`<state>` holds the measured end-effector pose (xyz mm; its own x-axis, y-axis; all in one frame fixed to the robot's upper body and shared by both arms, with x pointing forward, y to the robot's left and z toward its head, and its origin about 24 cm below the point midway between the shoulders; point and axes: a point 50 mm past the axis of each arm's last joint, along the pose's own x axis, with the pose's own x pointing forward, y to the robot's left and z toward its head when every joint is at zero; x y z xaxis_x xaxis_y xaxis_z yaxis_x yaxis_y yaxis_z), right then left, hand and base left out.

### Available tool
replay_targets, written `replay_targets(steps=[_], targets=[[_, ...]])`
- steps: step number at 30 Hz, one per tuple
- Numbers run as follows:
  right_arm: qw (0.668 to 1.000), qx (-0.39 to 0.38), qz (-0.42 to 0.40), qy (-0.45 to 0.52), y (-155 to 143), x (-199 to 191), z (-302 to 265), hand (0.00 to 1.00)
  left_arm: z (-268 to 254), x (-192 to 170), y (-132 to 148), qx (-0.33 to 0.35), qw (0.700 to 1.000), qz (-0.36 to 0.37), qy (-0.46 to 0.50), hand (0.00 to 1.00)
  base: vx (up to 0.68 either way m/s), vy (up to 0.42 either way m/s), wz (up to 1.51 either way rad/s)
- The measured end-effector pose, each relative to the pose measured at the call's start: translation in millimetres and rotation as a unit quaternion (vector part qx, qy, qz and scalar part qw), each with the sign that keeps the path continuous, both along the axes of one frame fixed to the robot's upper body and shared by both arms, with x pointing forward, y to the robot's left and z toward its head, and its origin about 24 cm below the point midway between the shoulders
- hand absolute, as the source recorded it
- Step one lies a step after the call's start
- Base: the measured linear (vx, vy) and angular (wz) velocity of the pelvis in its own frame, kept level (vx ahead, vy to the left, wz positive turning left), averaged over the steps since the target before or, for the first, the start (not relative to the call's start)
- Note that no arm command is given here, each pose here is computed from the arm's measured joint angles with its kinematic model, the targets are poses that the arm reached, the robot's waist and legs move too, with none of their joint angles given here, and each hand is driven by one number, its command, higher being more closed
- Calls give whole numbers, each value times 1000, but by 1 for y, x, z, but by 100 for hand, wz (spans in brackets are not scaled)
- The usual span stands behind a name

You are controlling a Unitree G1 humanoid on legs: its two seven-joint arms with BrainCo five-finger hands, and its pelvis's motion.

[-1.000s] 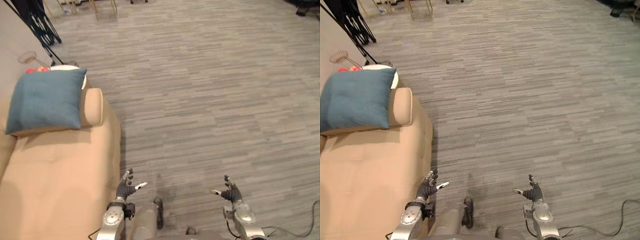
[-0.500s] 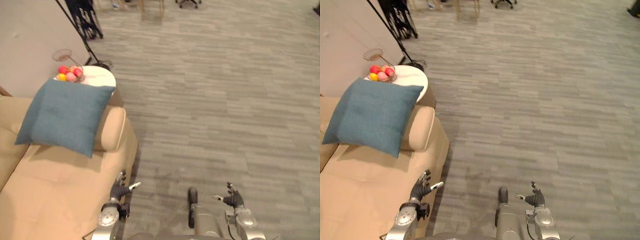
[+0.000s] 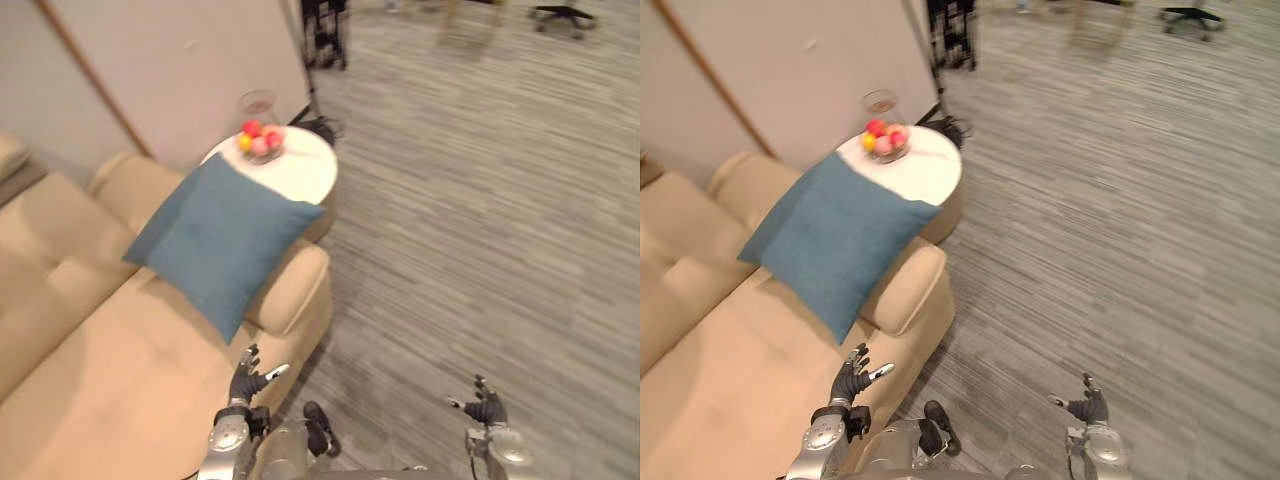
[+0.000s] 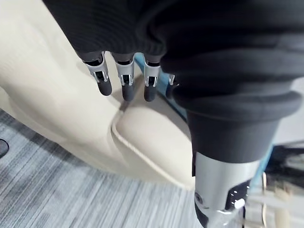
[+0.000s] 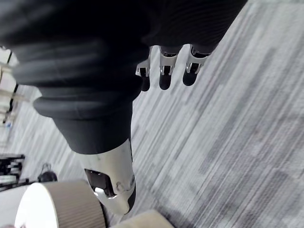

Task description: Pick up cushions and gather them together orderly.

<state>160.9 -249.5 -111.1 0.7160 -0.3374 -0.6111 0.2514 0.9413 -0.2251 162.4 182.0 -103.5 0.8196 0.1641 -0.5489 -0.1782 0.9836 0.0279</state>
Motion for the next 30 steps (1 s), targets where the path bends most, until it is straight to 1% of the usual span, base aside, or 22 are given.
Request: replay_targets(steps=[3, 8, 11, 14, 16, 19, 23, 26, 27, 30], targets=[[1000, -2, 1, -7, -2, 4, 3, 0, -7, -13, 1, -1, 1000, 4, 23, 0, 413, 197, 116], [1000, 5, 2, 2, 1, -3, -1, 0, -6, -12, 10, 14, 1000, 1, 24, 0, 446, 32, 152], [1000, 9, -9, 11, 1, -14, -5, 0, -1, 0, 7, 14, 1000, -9, 8, 0, 408, -170, 156], [998, 34, -43, 18, 8, -33, -11, 0, 1, 4, 6, 18, 1000, -19, 0, 0, 323, -255, 155], [997, 37, -68, 7, 4, -36, -9, 0, 0, 1, -2, 6, 1000, -22, 1, 0, 269, -289, 112], [996, 28, -82, -27, -4, -29, 1, 0, 1, 5, -8, -2, 1000, -21, -4, 0, 200, -228, 64], [992, 10, -122, -32, -22, -44, 5, 0, 3, 6, -6, 0, 1000, -20, -9, 0, 41, -101, 35], [992, -4, -119, -44, -27, -47, 12, 0, 5, 6, 4, 16, 1000, -22, -10, 0, -19, -18, -1], [992, -14, -110, -60, -28, -42, 19, 0, 6, 6, 11, 27, 999, -23, -10, 0, -19, -17, -10], [990, -41, -93, -93, -34, -30, 35, 0, 9, 8, 21, 45, 999, -26, -12, 0, -21, -22, -7]])
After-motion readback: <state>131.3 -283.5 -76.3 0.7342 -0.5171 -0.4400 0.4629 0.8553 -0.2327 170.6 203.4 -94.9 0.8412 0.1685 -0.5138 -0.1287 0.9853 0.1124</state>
